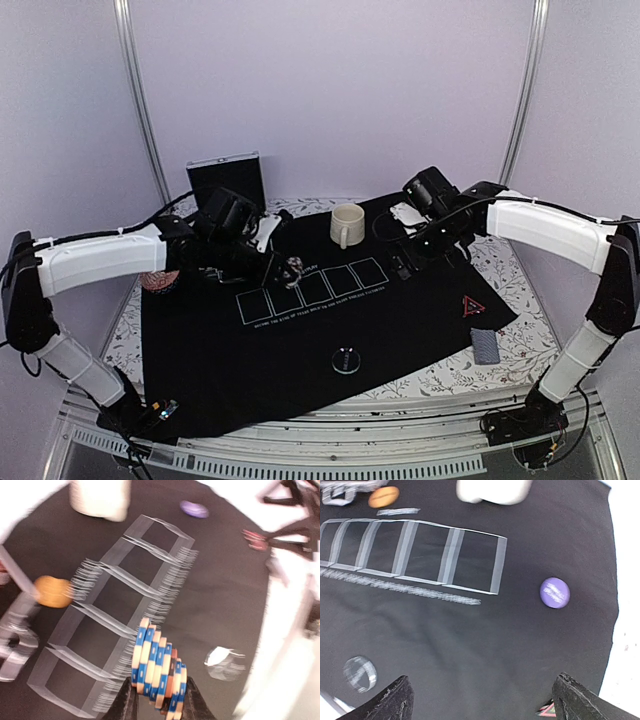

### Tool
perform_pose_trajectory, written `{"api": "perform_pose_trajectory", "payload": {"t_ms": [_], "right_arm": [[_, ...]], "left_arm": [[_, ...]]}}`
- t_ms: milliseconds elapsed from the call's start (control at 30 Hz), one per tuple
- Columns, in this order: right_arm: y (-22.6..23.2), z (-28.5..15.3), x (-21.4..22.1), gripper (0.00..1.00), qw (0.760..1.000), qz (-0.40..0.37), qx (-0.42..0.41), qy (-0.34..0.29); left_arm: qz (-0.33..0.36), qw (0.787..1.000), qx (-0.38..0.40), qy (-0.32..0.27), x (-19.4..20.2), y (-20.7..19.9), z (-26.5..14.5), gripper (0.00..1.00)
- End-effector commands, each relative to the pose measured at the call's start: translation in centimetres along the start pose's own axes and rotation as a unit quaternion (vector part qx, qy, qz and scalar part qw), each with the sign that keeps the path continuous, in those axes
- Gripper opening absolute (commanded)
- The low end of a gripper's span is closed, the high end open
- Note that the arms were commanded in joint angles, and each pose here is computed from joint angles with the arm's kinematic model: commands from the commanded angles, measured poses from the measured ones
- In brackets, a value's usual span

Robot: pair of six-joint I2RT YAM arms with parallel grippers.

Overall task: Distribute texas hold em gaming equipment
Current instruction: Place the pile of poker chips on the poker table mat.

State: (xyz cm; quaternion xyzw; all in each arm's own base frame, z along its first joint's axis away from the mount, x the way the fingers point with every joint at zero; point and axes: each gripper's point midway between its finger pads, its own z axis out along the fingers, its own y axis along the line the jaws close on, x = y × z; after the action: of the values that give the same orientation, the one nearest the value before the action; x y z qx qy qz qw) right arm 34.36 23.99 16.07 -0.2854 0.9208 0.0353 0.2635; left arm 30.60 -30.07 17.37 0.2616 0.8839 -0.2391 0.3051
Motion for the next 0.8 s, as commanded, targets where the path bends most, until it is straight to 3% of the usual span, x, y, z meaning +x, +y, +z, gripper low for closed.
{"api": "perform_pose_trajectory", "payload": {"t_ms": [0, 133, 333, 533, 767], "right_arm": [[6.2, -4.4, -0.5, 0.99, 0.997, -0.055, -0.024, -0.045], [14.9, -7.0, -0.5, 0.99, 0.978, -0.116, -0.141, -0.103], [24.7, -5.5, 1.7, 0.99, 0.951, -0.184, -0.214, -0.125], [27.9, -1.9, 1.5, 0.99, 0.946, -0.202, -0.219, -0.130], [28.6, 2.4, 4.2, 1.00, 0.954, -0.199, -0.211, -0.073]], "left_arm": [[-0.145, 0.980, 0.119, -0.060, 0.2, -6.0, -1.3, 0.00], [-0.263, 0.949, 0.168, -0.048, 3.9, -7.2, -2.6, 0.00], [-0.331, 0.926, 0.180, -0.008, 10.2, -7.0, -1.4, 0.00], [-0.355, 0.911, 0.209, 0.018, 12.4, -7.4, 0.1, 0.00], [-0.374, 0.893, 0.242, 0.067, 15.2, -8.2, 2.3, 0.00]]}}
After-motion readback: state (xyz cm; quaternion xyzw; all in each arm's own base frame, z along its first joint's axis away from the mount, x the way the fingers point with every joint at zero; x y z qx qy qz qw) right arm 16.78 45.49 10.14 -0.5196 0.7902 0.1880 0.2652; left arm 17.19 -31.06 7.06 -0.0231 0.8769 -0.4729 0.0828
